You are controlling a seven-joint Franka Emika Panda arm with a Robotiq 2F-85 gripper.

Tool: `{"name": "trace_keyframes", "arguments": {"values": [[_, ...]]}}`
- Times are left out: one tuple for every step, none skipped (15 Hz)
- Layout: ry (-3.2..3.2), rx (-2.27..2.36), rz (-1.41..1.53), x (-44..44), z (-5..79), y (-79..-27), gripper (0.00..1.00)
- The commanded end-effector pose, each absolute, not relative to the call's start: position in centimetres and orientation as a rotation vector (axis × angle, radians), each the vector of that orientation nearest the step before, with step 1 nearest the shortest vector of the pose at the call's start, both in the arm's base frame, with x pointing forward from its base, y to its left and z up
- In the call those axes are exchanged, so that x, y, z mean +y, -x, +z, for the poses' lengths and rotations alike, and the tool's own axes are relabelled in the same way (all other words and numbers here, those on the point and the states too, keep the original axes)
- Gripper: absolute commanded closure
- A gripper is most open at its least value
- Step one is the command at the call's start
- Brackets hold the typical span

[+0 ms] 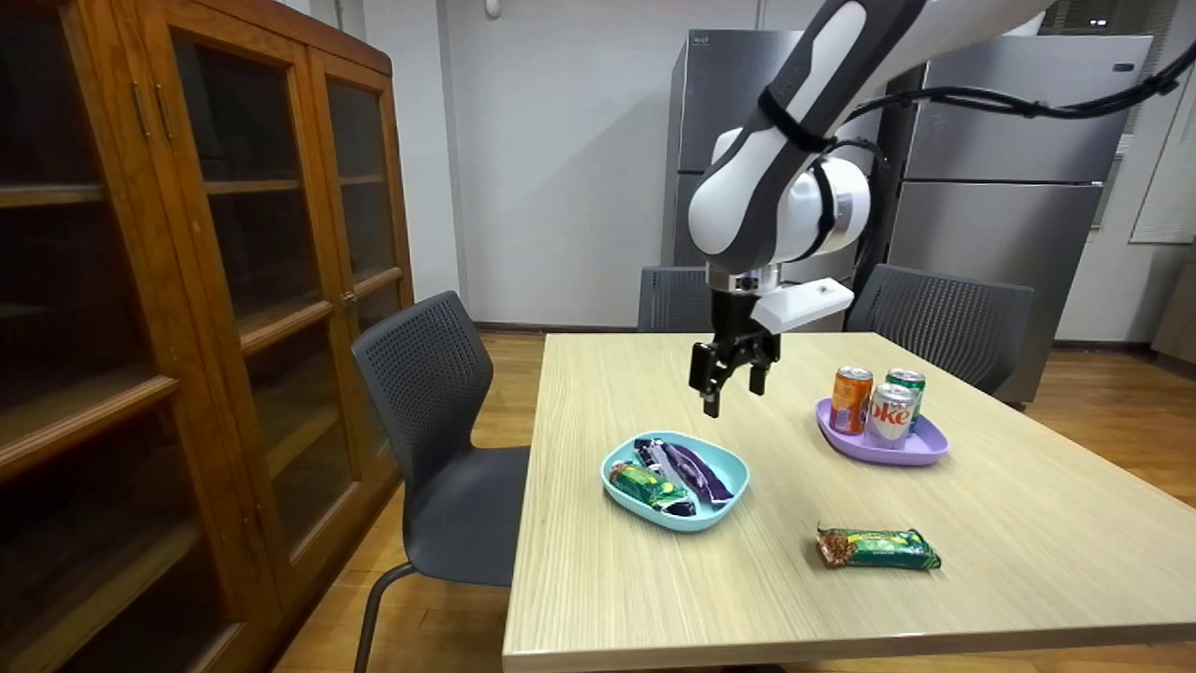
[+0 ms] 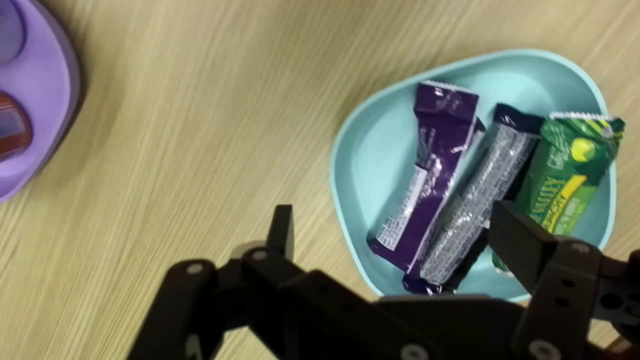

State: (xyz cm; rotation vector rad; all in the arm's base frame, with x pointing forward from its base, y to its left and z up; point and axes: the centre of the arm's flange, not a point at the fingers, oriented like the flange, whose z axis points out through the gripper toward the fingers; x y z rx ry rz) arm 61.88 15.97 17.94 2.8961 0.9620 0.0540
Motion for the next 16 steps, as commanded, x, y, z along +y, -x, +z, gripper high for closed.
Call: {"name": "trace_keyframes", "arguments": {"values": [[-2.801,1.2,0.024,10.6,18.5,-59.8,0.0],[-2.779,1.249,0.011,9.2,18.1,-59.5,0.0],[-2.766,1.288,-0.002,8.1,17.8,-59.3,0.0],[-2.752,1.328,-0.014,7.0,17.4,-59.1,0.0],[-2.74,1.373,-0.024,6.0,16.9,-58.7,0.0],[-2.73,1.413,-0.033,5.2,16.5,-58.5,0.0],[-2.72,1.456,-0.042,4.5,16.1,-58.2,0.0],[-2.707,1.497,-0.049,3.8,15.9,-57.9,0.0],[-2.691,1.539,-0.06,3.3,15.6,-57.6,0.0],[-2.679,1.576,-0.074,2.9,15.3,-57.4,0.0],[-2.664,1.621,-0.091,2.5,15.0,-57.1,0.0],[-2.644,1.661,-0.104,2.3,14.7,-56.8,0.0],[-2.623,1.704,-0.119,2.1,14.5,-56.4,0.0],[-2.605,1.733,-0.13,1.9,14.3,-56.2,0.0],[-2.598,1.742,-0.138,1.8,14.2,-56.1,0.0],[-2.6,1.712,-0.138,1.5,14.1,-56.7,0.0]]}}
